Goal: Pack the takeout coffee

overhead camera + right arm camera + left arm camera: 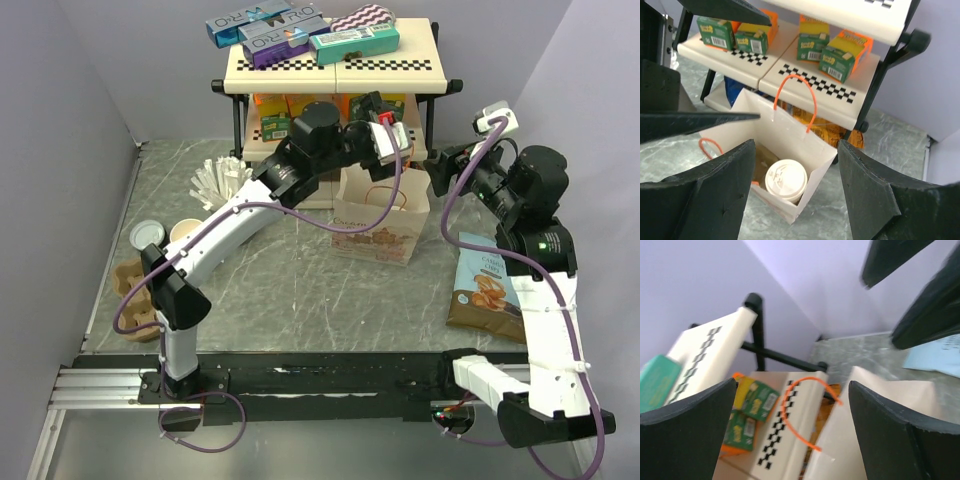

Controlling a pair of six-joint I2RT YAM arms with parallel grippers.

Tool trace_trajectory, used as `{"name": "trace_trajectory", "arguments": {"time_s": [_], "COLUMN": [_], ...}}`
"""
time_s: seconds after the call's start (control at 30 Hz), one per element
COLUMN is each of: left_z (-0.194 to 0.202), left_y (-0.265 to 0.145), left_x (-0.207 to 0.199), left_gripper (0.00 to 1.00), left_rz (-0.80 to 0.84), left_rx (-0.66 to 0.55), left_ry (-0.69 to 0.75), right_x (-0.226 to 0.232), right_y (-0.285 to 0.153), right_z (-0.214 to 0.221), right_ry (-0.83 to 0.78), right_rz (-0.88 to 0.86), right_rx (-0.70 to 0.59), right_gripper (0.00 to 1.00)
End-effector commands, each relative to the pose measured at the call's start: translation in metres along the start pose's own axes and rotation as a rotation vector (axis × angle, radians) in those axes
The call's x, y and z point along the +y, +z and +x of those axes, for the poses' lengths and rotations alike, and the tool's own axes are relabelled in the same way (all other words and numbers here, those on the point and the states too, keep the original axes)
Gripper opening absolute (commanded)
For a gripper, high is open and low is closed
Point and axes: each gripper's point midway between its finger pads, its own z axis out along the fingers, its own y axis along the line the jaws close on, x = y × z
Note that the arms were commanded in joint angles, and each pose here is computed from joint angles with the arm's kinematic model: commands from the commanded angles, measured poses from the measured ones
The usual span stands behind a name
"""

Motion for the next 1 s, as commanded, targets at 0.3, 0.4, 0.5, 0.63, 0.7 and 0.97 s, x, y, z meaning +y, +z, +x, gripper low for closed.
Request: {"name": "trace_trajectory", "arguments": {"time_s": [0.3, 0.4, 0.5, 0.63, 0.7, 0.97], "left_z": [-0.058, -0.072, -0.075, -0.046, -0.032, 0.022], "left_y": [-0.047, -0.065, -0.083, -0.113, -0.134, -0.217], "left_x": [0.086, 0.099, 0.103, 0.078, 0.060, 0.044], "left_gripper": [0.99, 0.99, 0.99, 0.99, 0.99, 0.99], "left_rz": [-0.365, -0.409, -0.421, -0.338, -0.304, -0.370], "left_rx": [-0.038, -0.039, -0.005, 0.144, 0.207, 0.412], "left_ry": [0.138, 0.147, 0.124, 0.050, -0.001, -0.227], "right_x": [-0.001, -0.001, 0.000, 0.002, 0.002, 0.010], "right_y": [-0.016, -0.018, -0.018, -0.021, -0.020, -0.016], "right_z": [-0.041, -0.041, -0.038, -0.038, -0.033, -0.007], "right_ry": [-0.002, -0.001, 0.006, 0.004, 0.003, 0.014], "right_rz": [0.025, 0.032, 0.030, 0.024, 0.022, -0.016], "right_rx": [-0.131, -0.138, -0.137, -0.143, -0.135, -0.079], "right_gripper": [0.73, 0.73, 0.73, 0.73, 0.74, 0.74]}}
